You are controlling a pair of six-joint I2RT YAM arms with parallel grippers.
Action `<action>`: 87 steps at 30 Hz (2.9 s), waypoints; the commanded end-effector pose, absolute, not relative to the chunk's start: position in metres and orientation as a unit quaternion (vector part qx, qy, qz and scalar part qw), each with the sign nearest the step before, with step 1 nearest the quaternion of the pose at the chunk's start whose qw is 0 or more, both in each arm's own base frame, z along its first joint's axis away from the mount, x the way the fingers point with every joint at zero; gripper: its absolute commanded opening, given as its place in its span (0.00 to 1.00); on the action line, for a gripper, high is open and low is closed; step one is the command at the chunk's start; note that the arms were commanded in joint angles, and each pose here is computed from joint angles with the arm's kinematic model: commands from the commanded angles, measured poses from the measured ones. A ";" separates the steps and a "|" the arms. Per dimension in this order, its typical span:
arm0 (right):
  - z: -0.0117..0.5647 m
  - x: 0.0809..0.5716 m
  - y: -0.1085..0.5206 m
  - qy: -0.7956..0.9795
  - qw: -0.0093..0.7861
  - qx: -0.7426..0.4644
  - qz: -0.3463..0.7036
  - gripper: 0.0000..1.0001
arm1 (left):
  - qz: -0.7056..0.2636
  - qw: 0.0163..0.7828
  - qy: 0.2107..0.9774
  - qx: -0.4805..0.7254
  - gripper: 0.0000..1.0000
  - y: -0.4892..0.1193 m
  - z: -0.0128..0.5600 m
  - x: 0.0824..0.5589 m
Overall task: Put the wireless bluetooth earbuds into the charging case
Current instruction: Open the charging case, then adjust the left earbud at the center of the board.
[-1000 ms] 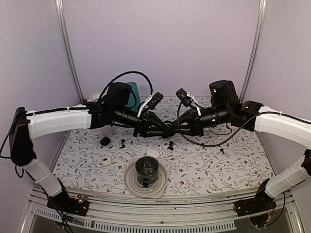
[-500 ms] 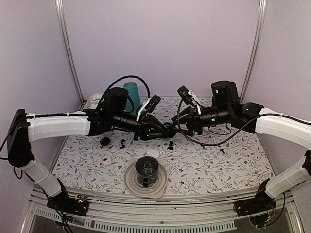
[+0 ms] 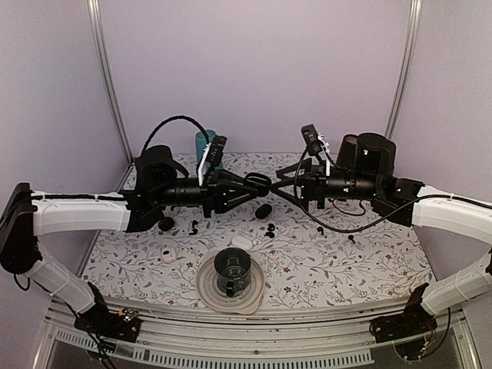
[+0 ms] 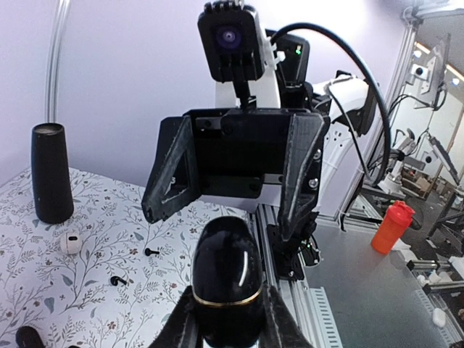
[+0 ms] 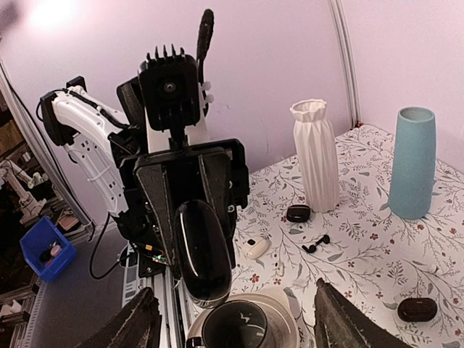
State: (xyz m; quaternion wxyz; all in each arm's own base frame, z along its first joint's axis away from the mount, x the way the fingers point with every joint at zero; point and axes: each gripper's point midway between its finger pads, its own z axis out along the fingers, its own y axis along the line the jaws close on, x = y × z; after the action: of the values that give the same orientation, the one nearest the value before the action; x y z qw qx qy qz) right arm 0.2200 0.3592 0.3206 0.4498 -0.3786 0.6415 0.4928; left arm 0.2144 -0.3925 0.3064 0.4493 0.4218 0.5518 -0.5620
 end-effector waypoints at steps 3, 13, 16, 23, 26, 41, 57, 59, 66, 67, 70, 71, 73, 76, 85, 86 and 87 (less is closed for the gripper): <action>0.357 0.220 0.367 0.588 0.479 -0.367 0.539 0.73 | -0.586 0.501 0.512 0.379 0.00 -0.381 0.344 0.218; 0.365 0.228 0.374 0.581 0.490 -0.364 0.539 0.73 | -0.592 0.505 0.501 0.379 0.00 -0.379 0.354 0.215; 0.365 0.234 0.375 0.587 0.493 -0.353 0.536 0.73 | -0.593 0.501 0.499 0.385 0.00 -0.380 0.352 0.212; 0.364 0.252 0.372 0.613 0.508 -0.316 0.516 0.73 | -0.597 0.494 0.482 0.408 0.00 -0.378 0.352 0.201; 0.364 0.258 0.370 0.623 0.514 -0.303 0.507 0.73 | -0.598 0.493 0.476 0.416 0.00 -0.377 0.353 0.197; 0.370 0.258 0.375 0.622 0.500 -0.312 0.515 0.74 | -0.578 0.510 0.498 0.397 0.00 -0.373 0.347 0.208; 0.360 0.280 0.343 0.676 0.507 -0.250 0.473 0.76 | -0.543 0.558 0.532 0.332 0.00 -0.347 0.346 0.235; 0.348 0.292 0.331 0.701 0.504 -0.225 0.451 0.76 | -0.541 0.563 0.530 0.330 0.00 -0.344 0.348 0.235; 0.295 0.316 0.286 0.770 0.483 -0.147 0.391 0.73 | -0.537 0.572 0.527 0.327 0.00 -0.338 0.351 0.236; 0.287 0.319 0.280 0.780 0.480 -0.136 0.378 0.72 | -0.537 0.572 0.527 0.328 0.00 -0.338 0.352 0.236; 0.254 0.326 0.259 0.815 0.460 -0.099 0.338 0.68 | -0.535 0.574 0.526 0.327 0.00 -0.336 0.353 0.236; 0.243 0.328 0.253 0.826 0.451 -0.088 0.327 0.68 | -0.535 0.574 0.527 0.327 0.00 -0.336 0.353 0.236; 0.219 0.333 0.238 0.846 0.428 -0.059 0.312 0.64 | -0.534 0.574 0.527 0.328 0.00 -0.335 0.353 0.236; 0.187 0.334 0.220 0.867 0.400 -0.028 0.297 0.57 | -0.534 0.575 0.525 0.328 0.00 -0.334 0.355 0.236; 0.111 0.341 0.198 0.911 0.307 0.007 0.274 0.53 | -0.532 0.576 0.527 0.329 0.00 -0.332 0.357 0.235; 0.105 0.341 0.198 0.914 0.298 0.009 0.276 0.52 | -0.531 0.577 0.527 0.328 0.00 -0.332 0.357 0.236; 0.100 0.341 0.197 0.916 0.289 0.011 0.276 0.52 | -0.531 0.576 0.528 0.328 0.00 -0.331 0.357 0.235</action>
State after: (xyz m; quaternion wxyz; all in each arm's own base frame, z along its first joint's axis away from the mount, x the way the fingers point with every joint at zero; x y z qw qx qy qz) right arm 0.3463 0.2001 0.1267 0.3361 0.0011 0.9019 0.2713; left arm 0.2353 -0.3396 0.3465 0.5589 0.3295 0.5370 -0.5392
